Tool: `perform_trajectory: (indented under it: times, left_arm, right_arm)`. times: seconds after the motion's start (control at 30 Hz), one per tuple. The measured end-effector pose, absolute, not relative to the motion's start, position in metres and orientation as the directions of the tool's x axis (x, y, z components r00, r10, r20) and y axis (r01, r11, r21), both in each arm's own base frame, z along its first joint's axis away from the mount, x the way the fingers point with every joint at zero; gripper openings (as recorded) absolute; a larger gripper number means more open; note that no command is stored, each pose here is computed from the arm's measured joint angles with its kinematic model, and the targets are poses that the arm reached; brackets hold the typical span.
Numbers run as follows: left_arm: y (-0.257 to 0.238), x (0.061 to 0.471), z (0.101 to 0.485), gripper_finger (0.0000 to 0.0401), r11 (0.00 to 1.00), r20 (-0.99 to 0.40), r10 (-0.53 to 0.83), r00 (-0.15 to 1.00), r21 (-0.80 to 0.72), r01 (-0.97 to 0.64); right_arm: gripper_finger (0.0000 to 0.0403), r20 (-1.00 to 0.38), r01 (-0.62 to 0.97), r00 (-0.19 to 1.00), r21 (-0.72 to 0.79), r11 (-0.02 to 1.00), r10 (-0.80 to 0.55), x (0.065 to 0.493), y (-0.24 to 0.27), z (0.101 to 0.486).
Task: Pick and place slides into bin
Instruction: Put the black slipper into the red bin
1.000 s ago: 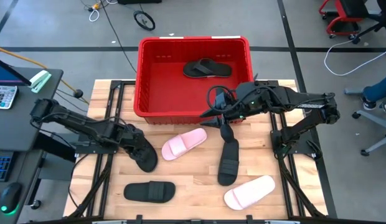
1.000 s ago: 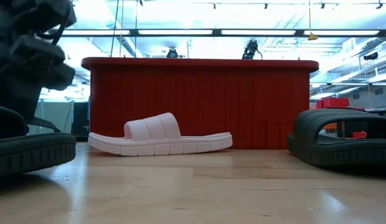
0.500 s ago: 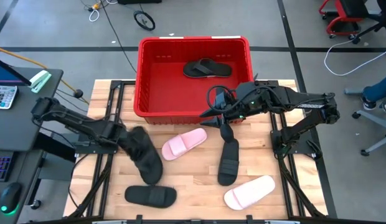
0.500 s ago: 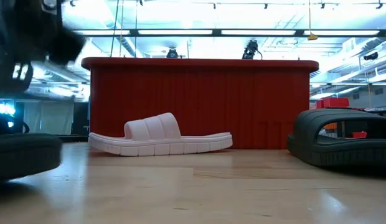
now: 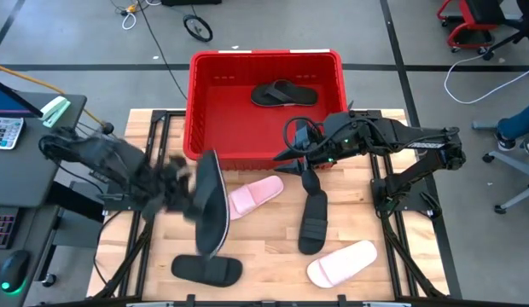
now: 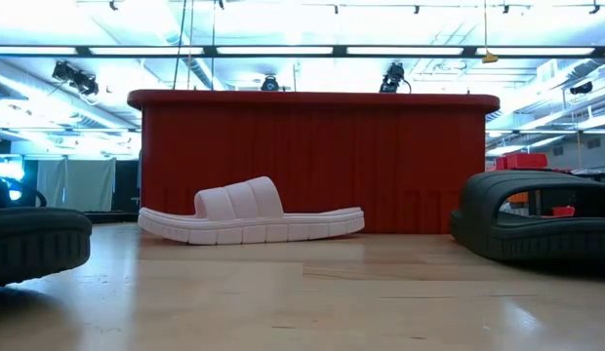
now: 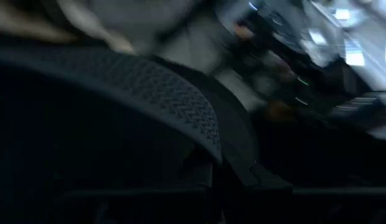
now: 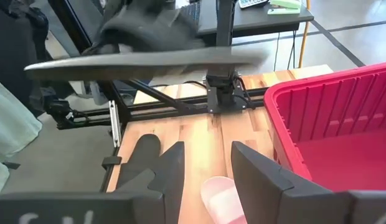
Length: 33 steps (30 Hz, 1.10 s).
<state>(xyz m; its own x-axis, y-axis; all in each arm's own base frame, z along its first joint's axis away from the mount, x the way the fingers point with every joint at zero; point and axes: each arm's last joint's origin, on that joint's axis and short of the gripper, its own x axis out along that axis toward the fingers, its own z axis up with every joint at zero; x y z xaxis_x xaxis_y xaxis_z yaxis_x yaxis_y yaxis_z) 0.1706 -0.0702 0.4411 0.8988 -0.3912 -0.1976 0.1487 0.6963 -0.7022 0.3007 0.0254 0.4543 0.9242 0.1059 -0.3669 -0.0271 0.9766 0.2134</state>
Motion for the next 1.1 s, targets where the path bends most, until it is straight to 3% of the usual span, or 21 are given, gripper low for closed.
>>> perform_trajectory:
  times: [0.1,0.2,0.37,0.47,0.53,0.7,0.87,1.1]
  left_arm:
    - [-0.053,0.173,0.465,0.0010,0.855,-0.229,-0.179,0.957,-0.517,0.036]
    - [-0.034,0.183,0.485,0.0010,0.934,-0.227,0.010,0.974,-0.347,-0.090]
    - [0.005,0.217,0.500,0.0009,0.962,-0.246,0.211,0.946,-0.119,-0.246]
    - [0.040,0.238,0.494,0.0009,0.942,-0.329,0.299,0.896,-0.046,-0.331]
    - [0.066,0.253,0.481,0.0009,0.945,-0.409,0.284,0.867,-0.036,-0.326]
    - [0.127,0.295,0.433,0.0009,0.990,-0.537,0.026,0.843,-0.106,-0.098]
    - [0.165,0.334,0.368,0.0009,0.994,-0.706,-0.027,0.707,0.056,0.094]
    - [0.184,0.359,0.307,0.0009,0.897,-0.844,-0.034,0.536,0.211,0.389]
  right_arm:
    - [0.0138,-0.352,-0.009,0.930,0.267,0.964,0.107,0.301,0.026,0.456]
    - [0.0138,-0.320,0.026,0.941,0.386,0.922,0.108,0.302,0.026,0.459]
    - [0.0135,-0.297,0.068,0.949,0.525,0.849,0.108,0.303,0.026,0.461]
    - [0.0135,-0.268,0.070,0.959,0.553,0.830,0.097,0.304,0.028,0.464]
    - [0.0135,-0.244,0.058,0.965,0.552,0.832,0.094,0.304,0.033,0.466]
    - [0.0134,-0.226,0.021,0.967,0.538,0.843,0.120,0.302,0.049,0.468]
    - [0.0134,-0.246,0.106,0.969,0.509,0.854,0.027,0.299,0.059,0.466]
    - [0.0133,-0.290,0.220,0.953,0.459,0.861,-0.089,0.296,0.063,0.461]
